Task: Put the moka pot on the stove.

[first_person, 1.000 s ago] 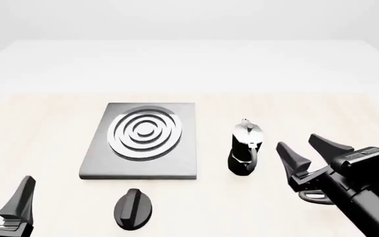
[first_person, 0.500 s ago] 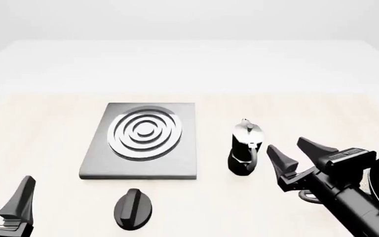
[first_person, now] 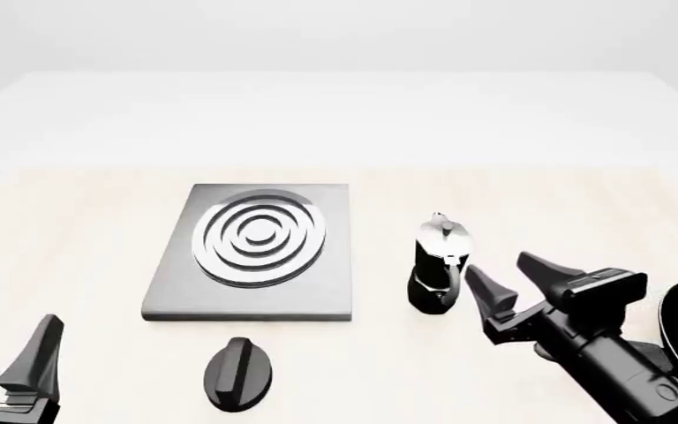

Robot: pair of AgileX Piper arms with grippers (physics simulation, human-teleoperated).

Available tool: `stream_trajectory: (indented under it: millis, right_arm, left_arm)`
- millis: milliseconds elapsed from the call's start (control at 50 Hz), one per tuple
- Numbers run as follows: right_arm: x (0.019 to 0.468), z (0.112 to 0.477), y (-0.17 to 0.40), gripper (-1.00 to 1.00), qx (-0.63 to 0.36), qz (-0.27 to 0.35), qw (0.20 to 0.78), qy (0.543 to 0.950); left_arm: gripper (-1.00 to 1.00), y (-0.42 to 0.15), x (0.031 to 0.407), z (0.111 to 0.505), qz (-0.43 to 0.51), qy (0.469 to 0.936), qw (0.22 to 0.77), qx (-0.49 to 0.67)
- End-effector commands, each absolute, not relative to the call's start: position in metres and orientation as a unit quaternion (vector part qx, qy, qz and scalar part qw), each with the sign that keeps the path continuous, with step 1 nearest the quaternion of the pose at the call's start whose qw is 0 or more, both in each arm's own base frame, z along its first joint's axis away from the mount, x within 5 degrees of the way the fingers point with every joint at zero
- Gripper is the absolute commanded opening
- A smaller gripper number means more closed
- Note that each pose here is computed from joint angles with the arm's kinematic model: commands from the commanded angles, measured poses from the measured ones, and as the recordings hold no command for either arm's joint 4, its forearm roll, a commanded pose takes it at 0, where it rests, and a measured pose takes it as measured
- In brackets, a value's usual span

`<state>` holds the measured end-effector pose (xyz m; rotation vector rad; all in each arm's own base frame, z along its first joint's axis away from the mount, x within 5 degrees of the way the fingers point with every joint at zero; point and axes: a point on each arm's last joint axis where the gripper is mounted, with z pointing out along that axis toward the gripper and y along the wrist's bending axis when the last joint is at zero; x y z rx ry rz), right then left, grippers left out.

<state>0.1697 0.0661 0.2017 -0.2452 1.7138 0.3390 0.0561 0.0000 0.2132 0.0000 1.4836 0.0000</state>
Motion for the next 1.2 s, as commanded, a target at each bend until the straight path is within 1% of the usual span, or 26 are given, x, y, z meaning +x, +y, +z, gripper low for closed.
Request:
stream_trajectory:
  millis: [20, 460, 1200]
  right_arm:
    - [0.172, 0.196, 0.068, 1.00, -0.106, 0.151, 0.631, 0.753]
    - [0.179, 0.177, 0.075, 1.00, -0.109, 0.161, 0.621, 0.759]
    - [0.186, 0.160, 0.078, 1.00, -0.105, 0.164, 0.612, 0.766]
  left_arm:
    - [1.00, 0.000, 0.056, 0.213, 0.000, 0.676, 0.737, 0.000]
    - [1.00, 0.000, 0.056, 0.213, 0.000, 0.676, 0.737, 0.000]
    - [1.00, 0.000, 0.056, 0.213, 0.000, 0.676, 0.737, 0.000]
